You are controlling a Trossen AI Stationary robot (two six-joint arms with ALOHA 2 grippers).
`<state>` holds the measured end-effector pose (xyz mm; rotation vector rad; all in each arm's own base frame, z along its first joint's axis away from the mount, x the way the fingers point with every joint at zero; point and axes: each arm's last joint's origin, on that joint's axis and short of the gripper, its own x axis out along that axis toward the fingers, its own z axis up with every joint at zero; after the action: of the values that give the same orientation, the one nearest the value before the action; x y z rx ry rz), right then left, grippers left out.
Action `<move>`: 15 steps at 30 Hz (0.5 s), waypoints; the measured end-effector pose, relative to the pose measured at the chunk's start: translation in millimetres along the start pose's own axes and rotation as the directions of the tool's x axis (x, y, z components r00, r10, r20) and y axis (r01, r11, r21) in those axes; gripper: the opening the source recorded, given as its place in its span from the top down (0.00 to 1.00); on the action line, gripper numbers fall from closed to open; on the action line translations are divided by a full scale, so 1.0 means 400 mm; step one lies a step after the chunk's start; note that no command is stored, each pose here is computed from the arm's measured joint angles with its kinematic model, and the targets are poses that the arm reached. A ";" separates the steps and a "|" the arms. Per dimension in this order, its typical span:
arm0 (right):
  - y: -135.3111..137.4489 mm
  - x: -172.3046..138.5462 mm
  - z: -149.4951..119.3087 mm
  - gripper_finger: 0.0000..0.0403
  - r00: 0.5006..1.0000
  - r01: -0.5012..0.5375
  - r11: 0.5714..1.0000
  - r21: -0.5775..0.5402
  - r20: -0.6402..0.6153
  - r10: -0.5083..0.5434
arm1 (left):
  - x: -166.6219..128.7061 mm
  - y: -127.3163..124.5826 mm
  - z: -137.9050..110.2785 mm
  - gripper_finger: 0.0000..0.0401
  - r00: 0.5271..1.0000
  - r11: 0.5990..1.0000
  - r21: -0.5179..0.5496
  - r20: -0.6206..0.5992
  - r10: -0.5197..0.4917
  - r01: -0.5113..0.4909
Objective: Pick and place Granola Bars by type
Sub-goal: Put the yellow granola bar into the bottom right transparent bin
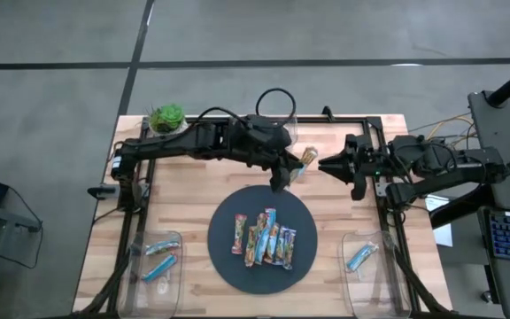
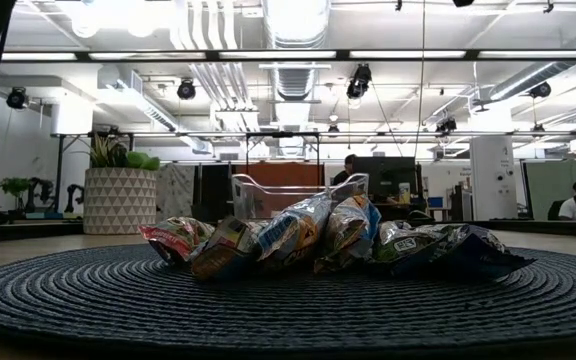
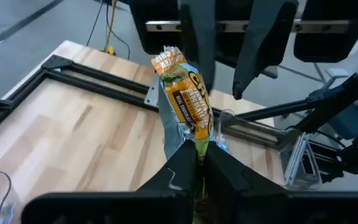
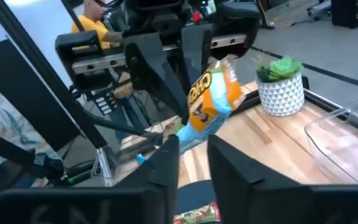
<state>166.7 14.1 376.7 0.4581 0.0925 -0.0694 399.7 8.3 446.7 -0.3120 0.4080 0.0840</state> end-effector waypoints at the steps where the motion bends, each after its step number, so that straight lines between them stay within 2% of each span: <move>1: 0.000 -0.001 0.005 0.77 1.000 0.002 1.000 0.006 0.006 -0.002 | -0.001 0.003 -0.001 0.97 1.000 1.000 0.004 -0.005 0.004 -0.004; 9: 0.004 0.010 0.051 0.52 0.998 0.028 0.999 0.017 0.053 -0.029 | -0.018 0.002 0.013 0.97 0.999 0.999 0.037 0.032 0.000 -0.001; 15: 0.005 0.029 0.072 0.42 0.997 0.052 0.999 0.003 0.060 -0.052 | -0.025 0.001 0.023 0.97 0.997 0.997 0.073 0.071 0.006 -0.011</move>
<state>180.8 2.6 402.3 0.4547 0.0458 -0.1341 393.8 11.2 458.8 -0.2341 0.3414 0.0880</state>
